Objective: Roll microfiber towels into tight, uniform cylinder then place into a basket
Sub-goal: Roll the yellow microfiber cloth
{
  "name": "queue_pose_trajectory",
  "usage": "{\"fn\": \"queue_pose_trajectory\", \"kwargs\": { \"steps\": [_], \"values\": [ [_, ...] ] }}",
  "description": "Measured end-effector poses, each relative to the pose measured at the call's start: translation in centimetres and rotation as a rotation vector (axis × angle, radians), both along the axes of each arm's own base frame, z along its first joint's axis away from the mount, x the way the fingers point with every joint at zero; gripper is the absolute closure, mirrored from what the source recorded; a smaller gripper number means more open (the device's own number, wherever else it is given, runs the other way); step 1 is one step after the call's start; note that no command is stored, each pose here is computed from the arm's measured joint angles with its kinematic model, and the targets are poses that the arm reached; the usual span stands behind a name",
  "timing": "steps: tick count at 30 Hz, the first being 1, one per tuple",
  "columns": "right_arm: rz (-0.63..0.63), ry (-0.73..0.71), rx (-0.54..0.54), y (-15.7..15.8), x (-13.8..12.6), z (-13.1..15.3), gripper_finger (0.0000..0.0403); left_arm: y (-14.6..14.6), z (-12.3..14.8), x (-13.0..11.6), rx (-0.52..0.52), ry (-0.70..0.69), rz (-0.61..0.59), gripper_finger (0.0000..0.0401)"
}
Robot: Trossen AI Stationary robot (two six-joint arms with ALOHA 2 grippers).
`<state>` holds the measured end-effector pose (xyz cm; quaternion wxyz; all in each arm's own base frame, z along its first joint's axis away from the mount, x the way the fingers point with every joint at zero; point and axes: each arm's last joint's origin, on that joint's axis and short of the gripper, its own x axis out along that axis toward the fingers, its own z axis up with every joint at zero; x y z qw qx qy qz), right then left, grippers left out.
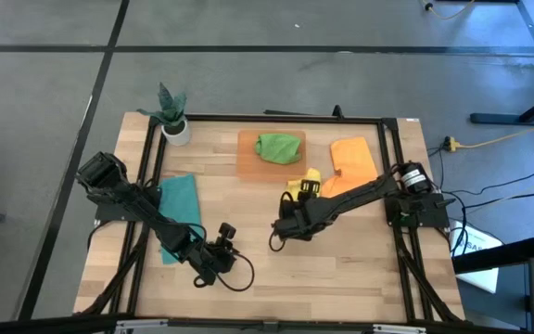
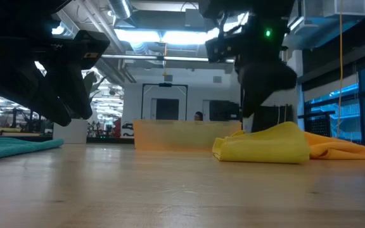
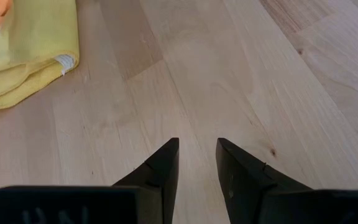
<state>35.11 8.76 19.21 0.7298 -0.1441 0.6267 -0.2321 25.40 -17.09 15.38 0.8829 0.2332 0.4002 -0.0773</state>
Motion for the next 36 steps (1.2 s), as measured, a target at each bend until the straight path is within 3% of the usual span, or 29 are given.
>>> {"fn": "queue_pose_trajectory", "kwargs": {
  "steps": [3,7,14,22,36],
  "values": [
    [-0.004,-0.008,0.007,1.1,-0.1,1.4,0.0242,0.0,0.0,0.0,0.000,0.000,0.000,0.0303],
    [0.084,0.000,0.090,4.0,-0.6,1.8,0.0242,0.0,0.0,0.0,-0.002,0.000,0.002,0.0303],
    [0.214,0.035,0.129,7.4,-2.8,-1.2,0.0242,0.0,0.0,0.0,-0.002,0.000,0.002,0.0303],
    [0.247,-0.011,0.142,7.3,-4.1,-5.3,0.0242,0.0,0.0,0.0,-0.002,0.000,0.001,0.0303],
    [0.264,-0.026,-0.015,6.5,-4.5,-5.9,0.0242,0.0,0.0,0.0,0.002,0.000,-0.003,0.0303]
  ]
}}
